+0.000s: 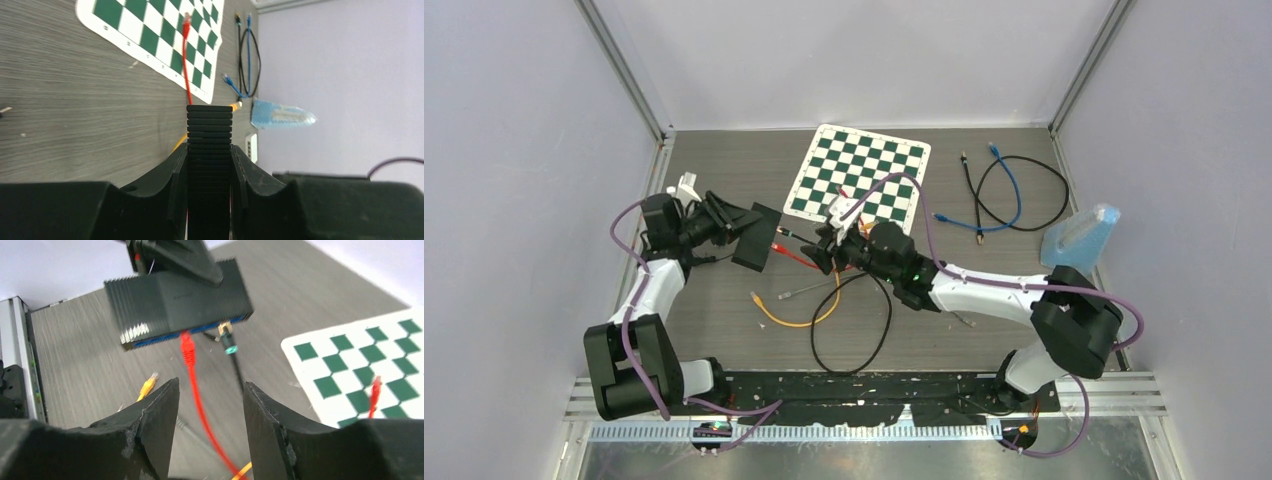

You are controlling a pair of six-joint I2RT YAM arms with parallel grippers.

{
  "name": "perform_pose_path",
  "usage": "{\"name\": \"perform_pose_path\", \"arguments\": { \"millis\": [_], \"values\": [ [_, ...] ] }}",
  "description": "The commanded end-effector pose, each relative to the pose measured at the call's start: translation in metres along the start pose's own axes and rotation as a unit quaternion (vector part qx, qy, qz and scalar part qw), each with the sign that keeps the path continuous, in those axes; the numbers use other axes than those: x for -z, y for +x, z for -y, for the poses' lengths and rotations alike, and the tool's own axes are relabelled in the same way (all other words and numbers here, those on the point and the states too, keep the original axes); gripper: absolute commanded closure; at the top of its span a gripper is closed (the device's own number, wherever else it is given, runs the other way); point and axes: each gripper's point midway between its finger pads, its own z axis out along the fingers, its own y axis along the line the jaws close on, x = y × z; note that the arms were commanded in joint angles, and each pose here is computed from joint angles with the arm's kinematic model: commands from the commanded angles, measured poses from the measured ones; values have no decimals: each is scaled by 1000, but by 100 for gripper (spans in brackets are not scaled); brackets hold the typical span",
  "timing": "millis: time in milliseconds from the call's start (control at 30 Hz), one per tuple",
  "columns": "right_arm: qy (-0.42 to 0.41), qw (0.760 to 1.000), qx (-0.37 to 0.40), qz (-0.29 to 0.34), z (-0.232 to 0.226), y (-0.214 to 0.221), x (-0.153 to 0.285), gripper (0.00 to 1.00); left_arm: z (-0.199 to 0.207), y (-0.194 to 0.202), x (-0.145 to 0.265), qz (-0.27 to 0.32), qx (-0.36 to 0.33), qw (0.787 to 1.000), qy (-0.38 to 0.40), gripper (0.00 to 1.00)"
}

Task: Insert the plug into the switch port
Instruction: Pick up the connector from the center of the board.

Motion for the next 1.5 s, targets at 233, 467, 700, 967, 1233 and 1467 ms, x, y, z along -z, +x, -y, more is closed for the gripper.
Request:
{"name": "perform_pose_path", "arguments": {
  "millis": [233,467,700,967,1233,1467],
  "values": [
    [100,983,-110,-107,-87,47,-17,48,-26,-36,-7,62,-24,996,-64,100],
    [96,982,-87,-140,-135,81,-61,50,-44,-31,-8,50,-21,994,-94,100],
    [124,982,-66,-128,-137,108,-90,50,-52,-29,-7,37,-7,993,-111,100],
    [151,975,-33,-159,-133,144,-106,50,-58,-25,-5,28,4,993,-119,100],
    [151,969,-20,-196,-131,181,-94,54,-58,-16,-2,15,12,993,-117,100],
    [104,975,-6,-198,-133,189,-62,91,-53,-8,4,4,11,993,-115,100]
  ]
}}
